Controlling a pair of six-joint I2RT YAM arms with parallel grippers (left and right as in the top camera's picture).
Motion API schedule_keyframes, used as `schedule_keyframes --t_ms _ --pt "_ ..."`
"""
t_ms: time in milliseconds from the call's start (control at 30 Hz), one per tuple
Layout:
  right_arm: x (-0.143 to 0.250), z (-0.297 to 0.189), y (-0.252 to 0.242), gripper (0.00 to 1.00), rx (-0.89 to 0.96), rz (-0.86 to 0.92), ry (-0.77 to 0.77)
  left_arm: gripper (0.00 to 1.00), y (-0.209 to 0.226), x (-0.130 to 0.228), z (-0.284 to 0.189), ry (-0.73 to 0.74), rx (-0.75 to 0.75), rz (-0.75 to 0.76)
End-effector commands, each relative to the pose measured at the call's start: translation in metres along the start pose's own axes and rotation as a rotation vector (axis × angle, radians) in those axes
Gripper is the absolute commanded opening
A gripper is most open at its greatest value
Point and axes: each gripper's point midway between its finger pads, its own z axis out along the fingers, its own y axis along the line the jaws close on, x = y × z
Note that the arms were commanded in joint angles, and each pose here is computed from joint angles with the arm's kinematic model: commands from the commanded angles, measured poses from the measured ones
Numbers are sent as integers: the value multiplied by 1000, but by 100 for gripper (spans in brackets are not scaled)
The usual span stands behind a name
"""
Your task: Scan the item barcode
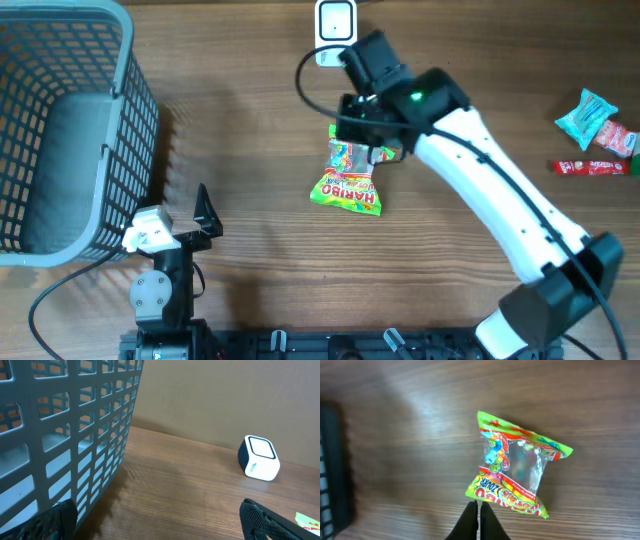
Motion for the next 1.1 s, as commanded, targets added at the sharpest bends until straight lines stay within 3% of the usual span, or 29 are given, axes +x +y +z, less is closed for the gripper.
schedule_keyframes --t_ms 0,133,267,467,567,600,633,667,733,767,933,1067 --pt "43 79 -47 5 216 74 156 100 2 -1 0 -6 -10 -2" --pt "89 149 -76 5 300 99 286 100 2 -1 0 -6 -10 -2" --pt "99 176 -96 4 365 94 328 100 2 -1 0 -6 -10 -2" --pt "61 129 -85 4 342 94 277 100 2 -1 0 -6 -10 -2" --pt "31 85 -34 5 119 -33 204 100 2 -1 0 -6 -10 -2" --pt "28 75 -21 29 54 -57 193 100 2 -1 0 -6 -10 -2" --pt "26 67 -13 61 14 -64 182 100 2 -1 0 -6 -10 -2" --pt "26 63 -11 77 5 -63 177 100 2 -1 0 -6 -10 -2" --pt "30 64 -11 94 39 -74 168 100 2 -1 0 -6 -10 -2" --pt "34 71 -14 100 94 -102 159 100 2 -1 0 -6 -10 -2" --pt "69 117 -7 100 271 -249 167 100 2 -1 0 -6 -10 -2" --pt "73 149 -16 100 423 -222 94 100 2 -1 0 -6 -10 -2"
